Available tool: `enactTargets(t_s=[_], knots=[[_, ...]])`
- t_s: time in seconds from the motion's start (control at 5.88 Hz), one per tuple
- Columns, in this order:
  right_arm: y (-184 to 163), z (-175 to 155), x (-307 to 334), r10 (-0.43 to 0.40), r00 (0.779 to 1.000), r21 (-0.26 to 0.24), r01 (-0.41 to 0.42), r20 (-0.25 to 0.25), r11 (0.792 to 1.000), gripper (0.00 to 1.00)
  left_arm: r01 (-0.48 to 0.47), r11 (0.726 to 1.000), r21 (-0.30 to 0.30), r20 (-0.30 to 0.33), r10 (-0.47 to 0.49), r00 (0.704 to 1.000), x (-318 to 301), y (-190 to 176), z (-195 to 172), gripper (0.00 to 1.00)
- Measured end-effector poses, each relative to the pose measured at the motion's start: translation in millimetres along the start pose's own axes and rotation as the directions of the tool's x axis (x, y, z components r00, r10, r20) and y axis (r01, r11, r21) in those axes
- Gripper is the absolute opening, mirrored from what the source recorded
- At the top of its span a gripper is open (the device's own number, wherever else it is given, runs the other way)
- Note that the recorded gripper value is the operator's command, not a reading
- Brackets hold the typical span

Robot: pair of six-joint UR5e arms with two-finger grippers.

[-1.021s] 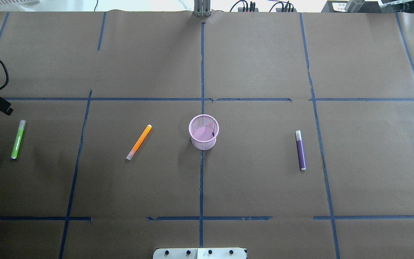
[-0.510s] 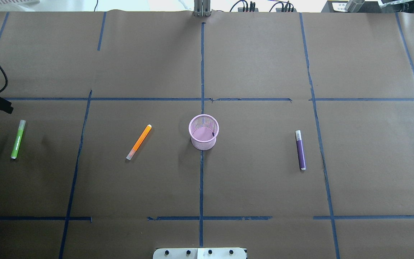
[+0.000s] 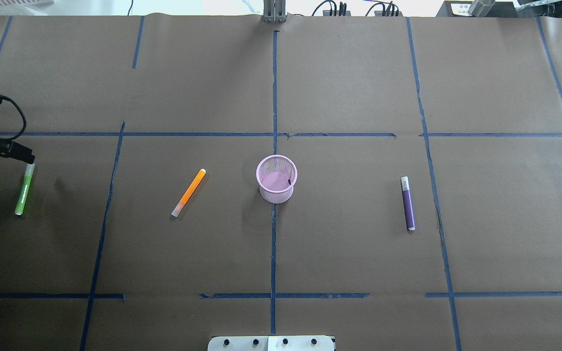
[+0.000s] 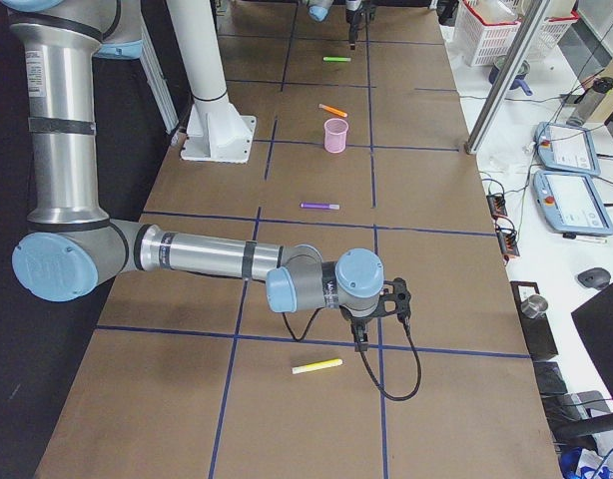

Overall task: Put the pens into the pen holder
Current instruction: 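Lower the left gripper onto the green marker and grasp it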

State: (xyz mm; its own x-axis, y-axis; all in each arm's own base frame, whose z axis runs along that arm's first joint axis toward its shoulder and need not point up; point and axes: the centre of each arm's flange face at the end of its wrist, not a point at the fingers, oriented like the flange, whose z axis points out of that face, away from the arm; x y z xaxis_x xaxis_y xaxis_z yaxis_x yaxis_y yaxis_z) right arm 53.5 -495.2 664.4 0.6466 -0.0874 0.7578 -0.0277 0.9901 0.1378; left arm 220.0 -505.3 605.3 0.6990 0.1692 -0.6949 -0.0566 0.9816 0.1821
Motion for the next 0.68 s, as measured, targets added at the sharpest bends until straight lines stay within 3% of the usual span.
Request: enactTargets(t_s=[0.34,0.68], knots=[[1,1,1,0.003,1.0,-0.003,-0.003,-0.001,1.0,1.0,-0.021,0.999,-0.042,0.0,0.021,1.0,13,10,19,0.97],[1,1,1,0.003,1.0,-0.003,-0.003,-0.002,1.0,1.0,-0.027,0.998,-0.054,0.003,0.027,1.0,13,12,25,0.76]])
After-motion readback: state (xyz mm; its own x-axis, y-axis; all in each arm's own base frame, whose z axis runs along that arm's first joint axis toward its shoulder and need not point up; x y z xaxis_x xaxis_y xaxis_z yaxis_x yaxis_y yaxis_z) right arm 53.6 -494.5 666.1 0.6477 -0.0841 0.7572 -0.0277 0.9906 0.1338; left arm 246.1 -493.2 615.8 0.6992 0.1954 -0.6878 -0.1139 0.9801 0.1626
